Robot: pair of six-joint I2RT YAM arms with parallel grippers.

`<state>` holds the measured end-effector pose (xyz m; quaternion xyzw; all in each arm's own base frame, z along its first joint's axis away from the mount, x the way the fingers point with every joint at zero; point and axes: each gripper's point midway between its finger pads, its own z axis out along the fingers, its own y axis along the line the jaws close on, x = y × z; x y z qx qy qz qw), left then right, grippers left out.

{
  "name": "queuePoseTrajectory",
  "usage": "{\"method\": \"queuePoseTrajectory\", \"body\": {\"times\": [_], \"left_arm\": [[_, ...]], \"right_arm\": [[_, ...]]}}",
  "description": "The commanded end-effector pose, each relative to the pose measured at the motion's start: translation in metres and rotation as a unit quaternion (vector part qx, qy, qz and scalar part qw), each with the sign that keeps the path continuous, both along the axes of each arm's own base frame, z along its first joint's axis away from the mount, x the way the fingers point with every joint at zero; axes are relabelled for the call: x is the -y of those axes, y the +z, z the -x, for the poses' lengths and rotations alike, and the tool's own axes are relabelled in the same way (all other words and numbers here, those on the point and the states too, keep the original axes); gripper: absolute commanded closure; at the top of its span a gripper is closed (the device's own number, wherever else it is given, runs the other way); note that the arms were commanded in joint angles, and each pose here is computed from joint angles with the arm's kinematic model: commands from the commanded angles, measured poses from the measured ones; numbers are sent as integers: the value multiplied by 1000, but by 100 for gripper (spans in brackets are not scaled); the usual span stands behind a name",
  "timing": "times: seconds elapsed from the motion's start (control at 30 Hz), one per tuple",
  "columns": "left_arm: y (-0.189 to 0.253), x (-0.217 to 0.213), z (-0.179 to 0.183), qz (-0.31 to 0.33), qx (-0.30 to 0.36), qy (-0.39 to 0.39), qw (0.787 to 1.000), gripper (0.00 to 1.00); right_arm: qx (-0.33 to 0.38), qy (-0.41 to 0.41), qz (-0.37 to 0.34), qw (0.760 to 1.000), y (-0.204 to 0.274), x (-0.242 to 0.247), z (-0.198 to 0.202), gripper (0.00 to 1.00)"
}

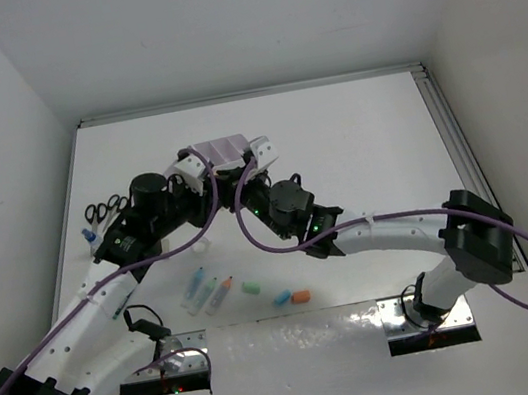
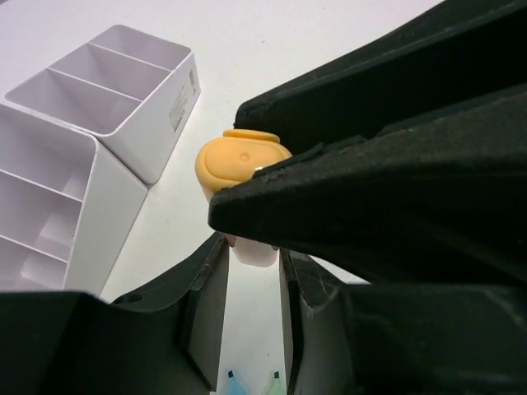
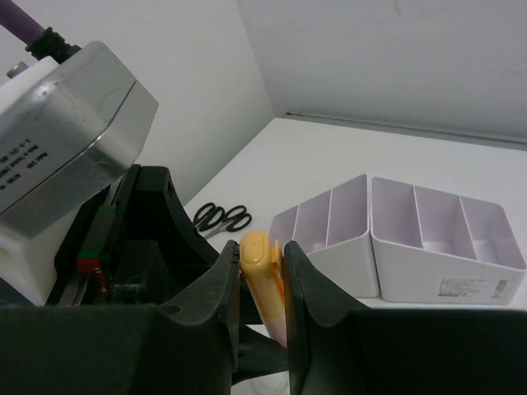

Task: Sort the stationery into containers
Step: Close the pen cap on the pen.

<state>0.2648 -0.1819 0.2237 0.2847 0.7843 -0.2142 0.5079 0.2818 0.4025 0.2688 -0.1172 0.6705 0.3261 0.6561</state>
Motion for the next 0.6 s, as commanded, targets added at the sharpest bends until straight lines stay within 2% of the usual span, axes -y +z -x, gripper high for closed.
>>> {"method": "queuePoseTrajectory", "body": {"times": [0.0, 0.2, 0.4, 0.57], "left_arm": [[199, 12, -12, 152, 318, -20, 936, 100], [196, 8, -4, 118, 338, -43, 933, 100], [192, 8, -1, 116, 336, -49, 934, 100], [201, 4, -1, 116, 345, -44, 930, 100]], "right_arm": [[-153, 102, 181, 966, -160, -1, 69, 100], [-170, 76, 202, 962, -184, 21, 71, 100], [-169, 84, 208, 960, -182, 10, 69, 100], [-184, 77, 221, 954, -200, 22, 74, 100]]}}
